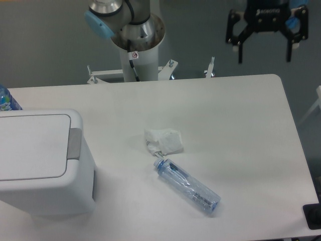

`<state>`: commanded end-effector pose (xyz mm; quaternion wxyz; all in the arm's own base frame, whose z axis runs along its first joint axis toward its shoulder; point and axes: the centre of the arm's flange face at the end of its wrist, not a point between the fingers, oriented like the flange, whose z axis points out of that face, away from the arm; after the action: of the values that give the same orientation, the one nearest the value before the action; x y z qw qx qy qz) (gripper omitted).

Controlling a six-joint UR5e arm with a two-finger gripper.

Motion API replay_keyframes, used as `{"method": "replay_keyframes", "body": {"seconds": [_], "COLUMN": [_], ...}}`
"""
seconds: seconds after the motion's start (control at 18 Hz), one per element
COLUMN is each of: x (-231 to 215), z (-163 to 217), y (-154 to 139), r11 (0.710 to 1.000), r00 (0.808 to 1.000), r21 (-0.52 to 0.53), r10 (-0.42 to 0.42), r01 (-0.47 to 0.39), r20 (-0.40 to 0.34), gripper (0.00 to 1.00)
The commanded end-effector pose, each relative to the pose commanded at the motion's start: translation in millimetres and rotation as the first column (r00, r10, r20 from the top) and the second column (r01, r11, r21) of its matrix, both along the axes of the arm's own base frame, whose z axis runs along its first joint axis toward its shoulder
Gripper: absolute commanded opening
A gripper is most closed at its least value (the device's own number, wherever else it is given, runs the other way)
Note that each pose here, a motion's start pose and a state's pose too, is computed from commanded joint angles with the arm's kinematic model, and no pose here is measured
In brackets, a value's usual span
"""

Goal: Open the trash can
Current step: 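Move the open gripper down toward the white trash can lid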

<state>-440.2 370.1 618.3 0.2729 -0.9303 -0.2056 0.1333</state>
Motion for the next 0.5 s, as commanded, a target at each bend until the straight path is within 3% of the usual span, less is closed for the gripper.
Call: {"method": "replay_keyframes", "body": {"seconds": [0.5], "x": [49.7], "z": [-27.9], "y": [65.6], "r11": [0.999], "r00": [0.993], "r21": [0.031], "r10": [-0.033], "r01": [0.030], "r20": [0.114], "gripper": [1.00]}}
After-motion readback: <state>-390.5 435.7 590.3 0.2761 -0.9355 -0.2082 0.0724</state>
